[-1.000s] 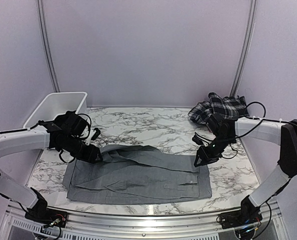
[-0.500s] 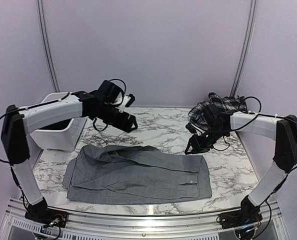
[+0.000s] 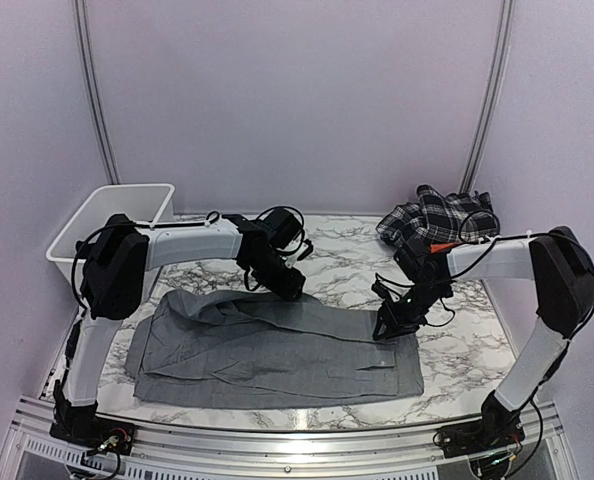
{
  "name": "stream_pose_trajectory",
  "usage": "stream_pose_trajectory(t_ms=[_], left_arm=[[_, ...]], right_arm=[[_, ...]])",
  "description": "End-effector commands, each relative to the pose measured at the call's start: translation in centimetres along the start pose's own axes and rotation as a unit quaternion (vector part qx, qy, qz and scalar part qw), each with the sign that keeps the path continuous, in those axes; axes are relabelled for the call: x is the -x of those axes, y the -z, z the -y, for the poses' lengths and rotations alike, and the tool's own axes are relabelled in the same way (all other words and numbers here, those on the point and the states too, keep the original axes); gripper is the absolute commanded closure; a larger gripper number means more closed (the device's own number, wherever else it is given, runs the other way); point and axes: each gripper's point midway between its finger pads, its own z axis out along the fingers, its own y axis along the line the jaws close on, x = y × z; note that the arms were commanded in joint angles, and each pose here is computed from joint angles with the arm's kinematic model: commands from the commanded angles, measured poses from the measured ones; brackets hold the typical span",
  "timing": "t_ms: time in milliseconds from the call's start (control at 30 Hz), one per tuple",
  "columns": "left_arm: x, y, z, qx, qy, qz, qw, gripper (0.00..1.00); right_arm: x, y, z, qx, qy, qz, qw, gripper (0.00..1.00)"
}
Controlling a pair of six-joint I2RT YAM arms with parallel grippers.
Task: Fold and stack the mixed laundry pile
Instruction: Fold the 1/3-folded shirt at the center of the board, then adjust the rectangle-folded shirt at the center of the board.
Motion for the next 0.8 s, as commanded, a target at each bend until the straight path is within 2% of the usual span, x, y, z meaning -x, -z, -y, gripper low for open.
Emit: stream_pose_trajectory(t_ms=[0,133,167,333,500,667,700,767], left_arm=[[-0.6,-1.0,-1.2,0.027,-0.011,-0.023,0.999,0.53],[0.4,0.4,-3.1,0.073,-0.002,-0.009,0.997,0.97],[1.2,1.6,-3.7,0.085,0.009,0.005,0.996,1.00],[6.4,10.8,-8.7,0.136,0.101,0.126,0.977,1.00],[7.5,17.5,-13.8,0.159,0.214,0.218,0.939,1.00],[5.1,18.8,-18.7,0.210,0.316,0.236,0.895,1.00],[4.7,18.5,-19.3,0.215,0.327,0.233,0.890,1.00],[4.6,17.6,-19.7,0.216,0.322,0.228,0.893,0.90]], right_arm=[[-0.3,-0.7,1.2,-0.031,-0.006,-0.001,0.999,0.63],[-1.2,-1.3,1.8,-0.039,-0.014,-0.015,0.999,0.62],[-1.5,-1.5,1.9,-0.041,-0.015,-0.019,0.999,0.62],[-3.2,-2.5,2.9,-0.051,-0.025,-0.043,0.997,0.62],[-3.8,-2.8,3.2,-0.056,-0.028,-0.049,0.997,0.62],[-3.7,-2.4,3.0,-0.053,-0.027,-0.042,0.997,0.62],[-3.5,-2.3,2.9,-0.052,-0.025,-0.039,0.998,0.62],[-2.9,-1.8,2.4,-0.045,-0.019,-0.030,0.998,0.62]])
